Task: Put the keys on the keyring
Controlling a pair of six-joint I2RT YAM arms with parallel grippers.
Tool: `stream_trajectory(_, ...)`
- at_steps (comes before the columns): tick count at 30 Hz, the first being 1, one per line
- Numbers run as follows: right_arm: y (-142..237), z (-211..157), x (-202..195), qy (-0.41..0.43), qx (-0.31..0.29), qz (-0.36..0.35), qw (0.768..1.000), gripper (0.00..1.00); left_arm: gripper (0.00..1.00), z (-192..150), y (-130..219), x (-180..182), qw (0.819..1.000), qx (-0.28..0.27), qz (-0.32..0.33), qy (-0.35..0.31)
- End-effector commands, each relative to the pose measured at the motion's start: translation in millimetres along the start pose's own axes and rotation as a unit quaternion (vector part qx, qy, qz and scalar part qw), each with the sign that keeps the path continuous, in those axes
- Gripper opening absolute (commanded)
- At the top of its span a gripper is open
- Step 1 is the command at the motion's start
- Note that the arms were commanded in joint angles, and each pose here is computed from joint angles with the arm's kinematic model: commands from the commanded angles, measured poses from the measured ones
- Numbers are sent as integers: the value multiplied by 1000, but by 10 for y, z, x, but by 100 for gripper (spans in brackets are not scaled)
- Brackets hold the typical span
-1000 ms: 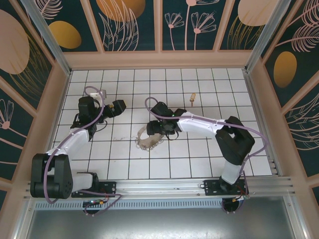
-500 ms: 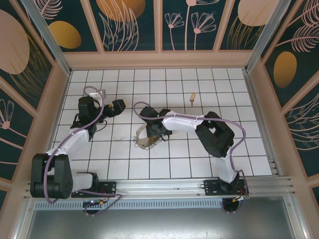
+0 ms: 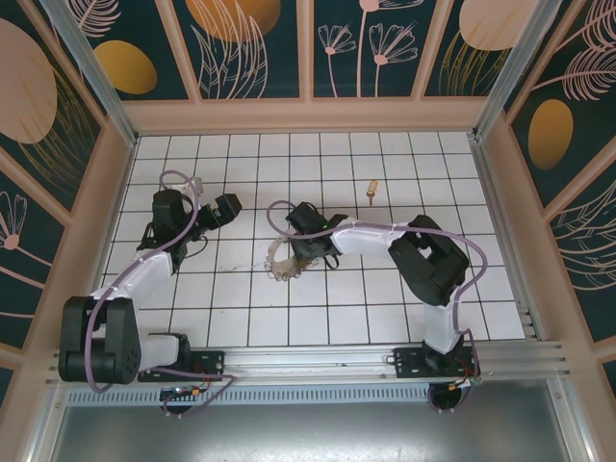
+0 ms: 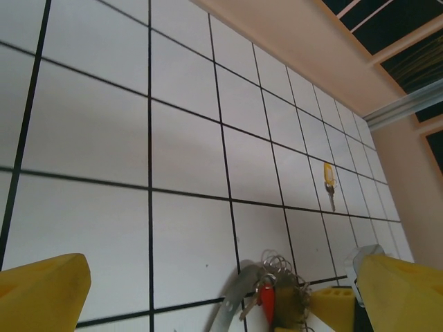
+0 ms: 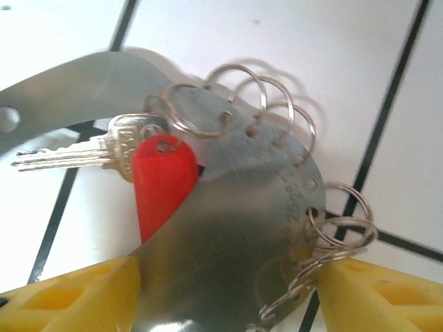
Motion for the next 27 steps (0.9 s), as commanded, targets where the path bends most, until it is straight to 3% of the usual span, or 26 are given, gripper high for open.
stream_trajectory(1,-55,42,-140,64,-15,42,997,72,99,-256,63,29,999,33,4,43)
stream_trajectory(6,318,551,-310,1,-85,151,985,75,99,-335,168,-3,999,30,11,39)
stream_trajectory(9,609,531,-402,-2,-104,169,980,75,99,-314,163,-77,999,30,-4,29)
stream_trajectory(12,679,256,-356,-16,-56,183,981,68,99,-270,119,-118,999,42,-6,6)
stream_trajectory(16,732,-218,-172,-106,39,196,974,48,99,-175,68,-165,999,47,-5,-27)
stream_trajectory(21,779,-478,303,-146,65,264,951,45,99,-32,-2,-135,998,33,15,-52)
stream_trajectory(27,574,-496,370,-189,77,277,939,35,99,20,-100,-212,998,41,-10,-51)
Point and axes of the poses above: each hand's point on the last joint's axis, 136 mm out from that joint toward the fingers, its own y axis back along the fingers, its own x axis along the line the jaws close on, z = x × y, the point moved 2 cm from there along y, back along the fingers, and after that the axes turned 1 degree about y, right-handed, at the moved point
